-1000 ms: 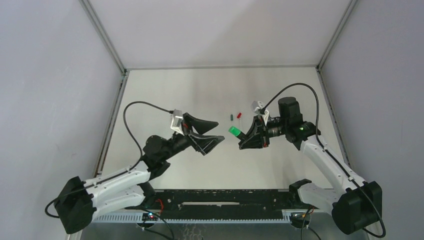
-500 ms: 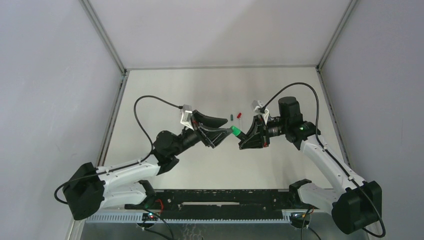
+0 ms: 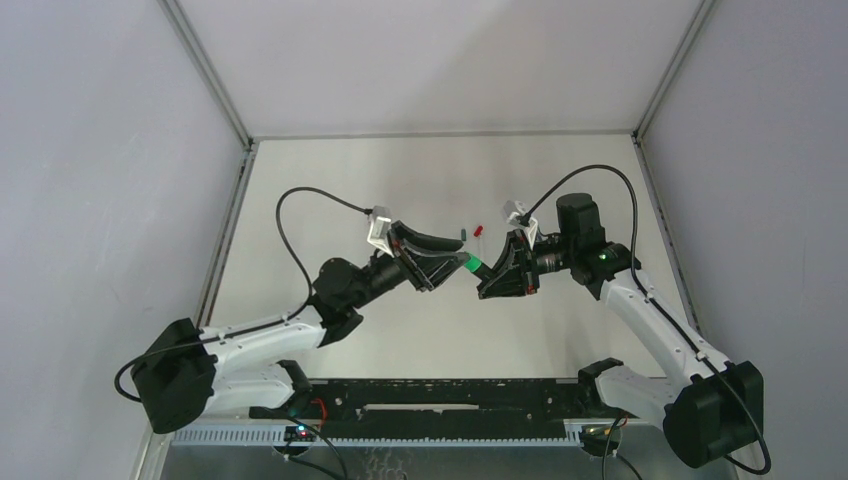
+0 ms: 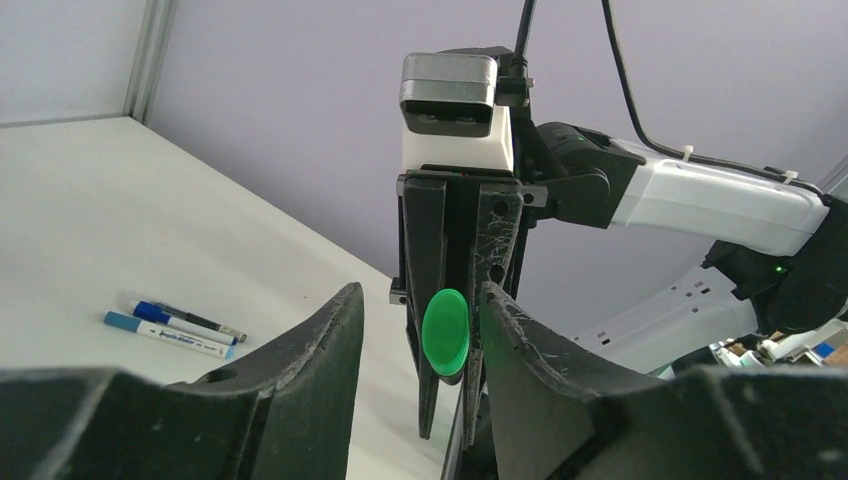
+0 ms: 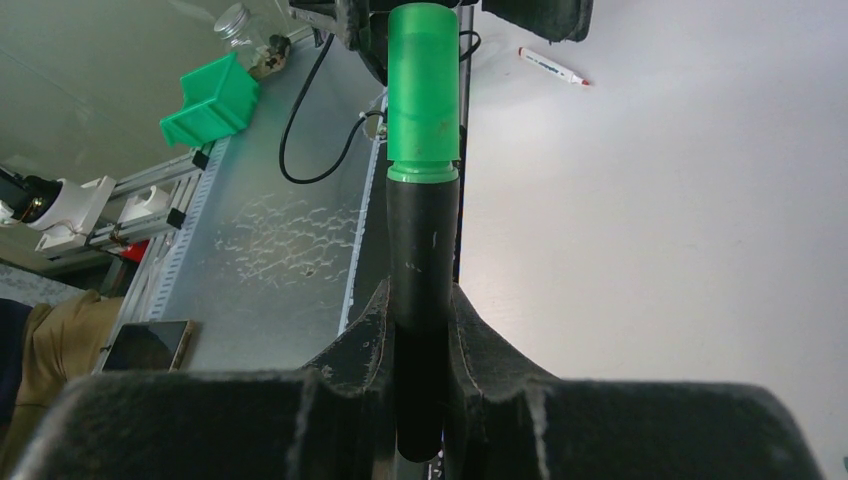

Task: Insert the pens into the pen caps
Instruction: Press the pen cap onto the pen.

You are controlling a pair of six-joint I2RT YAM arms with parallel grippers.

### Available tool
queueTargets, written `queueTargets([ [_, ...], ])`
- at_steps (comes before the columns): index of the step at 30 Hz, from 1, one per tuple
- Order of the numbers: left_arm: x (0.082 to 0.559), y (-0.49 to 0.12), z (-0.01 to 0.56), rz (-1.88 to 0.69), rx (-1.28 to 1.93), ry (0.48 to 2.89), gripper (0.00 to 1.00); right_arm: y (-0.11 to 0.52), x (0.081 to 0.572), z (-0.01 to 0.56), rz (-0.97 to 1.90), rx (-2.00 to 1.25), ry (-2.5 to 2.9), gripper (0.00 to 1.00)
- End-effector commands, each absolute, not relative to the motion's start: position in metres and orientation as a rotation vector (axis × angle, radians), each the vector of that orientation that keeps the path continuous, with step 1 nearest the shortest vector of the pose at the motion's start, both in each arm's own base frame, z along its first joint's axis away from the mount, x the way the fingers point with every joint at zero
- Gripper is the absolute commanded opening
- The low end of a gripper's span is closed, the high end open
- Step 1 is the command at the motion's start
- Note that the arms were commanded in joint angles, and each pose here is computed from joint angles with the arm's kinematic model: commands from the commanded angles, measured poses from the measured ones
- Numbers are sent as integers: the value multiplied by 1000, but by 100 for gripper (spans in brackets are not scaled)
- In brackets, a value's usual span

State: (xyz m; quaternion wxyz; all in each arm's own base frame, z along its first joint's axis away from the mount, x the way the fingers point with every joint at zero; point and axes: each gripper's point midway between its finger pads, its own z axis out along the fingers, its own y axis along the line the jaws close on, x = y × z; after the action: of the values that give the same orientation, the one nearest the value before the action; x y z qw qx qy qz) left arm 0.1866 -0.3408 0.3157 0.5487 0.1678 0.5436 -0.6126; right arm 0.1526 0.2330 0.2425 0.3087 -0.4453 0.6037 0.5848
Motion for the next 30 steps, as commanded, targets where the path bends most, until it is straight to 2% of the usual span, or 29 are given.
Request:
queueTargets([
  [1, 180, -344, 351, -1502, 392, 1189, 50, 234, 159, 257, 1524, -1187, 1546, 0],
  [6, 178, -346, 350, -1506, 389, 1194, 48, 233, 160, 257, 1515, -1182, 1548, 0],
  [11, 177, -348, 350, -1510, 386, 1195, 40, 233, 161, 257, 1509, -1175, 1557, 0],
  [25, 176, -352, 357, -1523, 376, 1187, 34, 233, 163, 255, 1499, -1169, 1567, 0],
  [30, 176, -354, 355, -1530, 375, 1195, 20, 233, 163, 255, 1492, -1169, 1566, 0],
])
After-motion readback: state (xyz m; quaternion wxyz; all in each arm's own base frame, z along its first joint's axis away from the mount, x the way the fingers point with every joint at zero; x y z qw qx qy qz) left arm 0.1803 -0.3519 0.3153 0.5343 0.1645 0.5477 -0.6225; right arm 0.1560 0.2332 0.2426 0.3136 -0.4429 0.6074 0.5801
